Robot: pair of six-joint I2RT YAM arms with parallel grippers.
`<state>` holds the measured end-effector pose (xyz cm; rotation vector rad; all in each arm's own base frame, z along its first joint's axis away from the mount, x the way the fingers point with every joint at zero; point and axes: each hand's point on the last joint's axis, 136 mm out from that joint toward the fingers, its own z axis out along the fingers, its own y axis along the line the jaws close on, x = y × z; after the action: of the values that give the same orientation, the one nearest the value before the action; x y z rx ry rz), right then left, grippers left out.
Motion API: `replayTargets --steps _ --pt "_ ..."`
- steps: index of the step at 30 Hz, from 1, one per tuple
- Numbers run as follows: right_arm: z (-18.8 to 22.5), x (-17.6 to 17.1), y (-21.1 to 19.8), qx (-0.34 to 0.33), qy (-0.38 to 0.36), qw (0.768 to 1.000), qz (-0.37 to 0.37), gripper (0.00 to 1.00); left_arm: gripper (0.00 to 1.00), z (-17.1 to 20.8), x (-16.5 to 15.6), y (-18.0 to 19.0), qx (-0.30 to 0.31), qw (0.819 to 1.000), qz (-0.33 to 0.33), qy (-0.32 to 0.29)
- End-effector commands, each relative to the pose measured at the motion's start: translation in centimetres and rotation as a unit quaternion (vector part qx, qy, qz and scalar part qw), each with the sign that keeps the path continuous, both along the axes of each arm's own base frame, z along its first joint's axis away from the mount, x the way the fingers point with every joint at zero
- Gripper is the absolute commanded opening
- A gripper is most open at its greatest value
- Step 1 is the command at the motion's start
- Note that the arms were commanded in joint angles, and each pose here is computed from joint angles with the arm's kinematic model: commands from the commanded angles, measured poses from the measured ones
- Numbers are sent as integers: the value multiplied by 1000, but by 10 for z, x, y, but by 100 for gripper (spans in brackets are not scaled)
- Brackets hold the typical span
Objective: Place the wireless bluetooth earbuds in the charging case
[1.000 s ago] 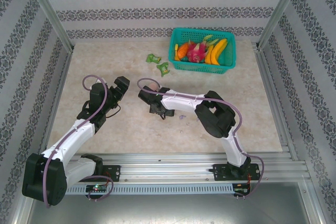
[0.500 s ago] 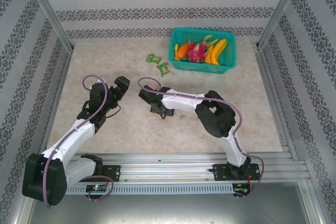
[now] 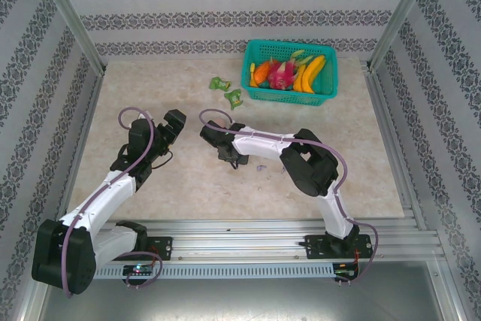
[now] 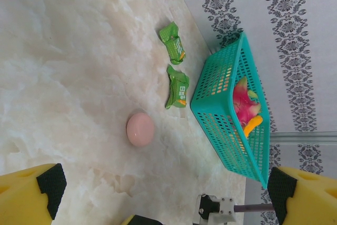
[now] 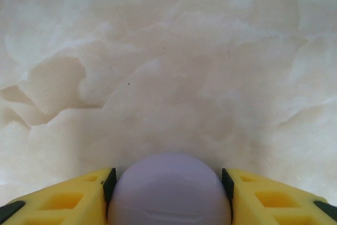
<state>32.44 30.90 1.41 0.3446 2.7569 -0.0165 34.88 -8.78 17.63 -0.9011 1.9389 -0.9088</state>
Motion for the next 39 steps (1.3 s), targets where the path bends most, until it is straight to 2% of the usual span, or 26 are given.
replayTargets --steps 1,11,16,25,31,39 --pt "-7 -1 -13 -11 3 1000 -14 45 100 2 4 3 8 1000 -4 -7" --pt "29 14 -16 43 -34 998 -31 43 100 -32 -3 -20 25 996 -89 4" --pt "38 30 -23 68 -39 996 -47 43 100 -52 -7 -39 22 988 -152 -28" --pt "51 55 -31 121 -41 989 -77 43 98 -70 -6 -90 16 962 -259 -87" --pt "58 64 -32 155 -37 983 -96 43 89 -80 -6 -118 20 953 -283 -109" --pt "57 66 -25 206 -18 970 -130 44 70 -90 3 -148 20 950 -281 -132"
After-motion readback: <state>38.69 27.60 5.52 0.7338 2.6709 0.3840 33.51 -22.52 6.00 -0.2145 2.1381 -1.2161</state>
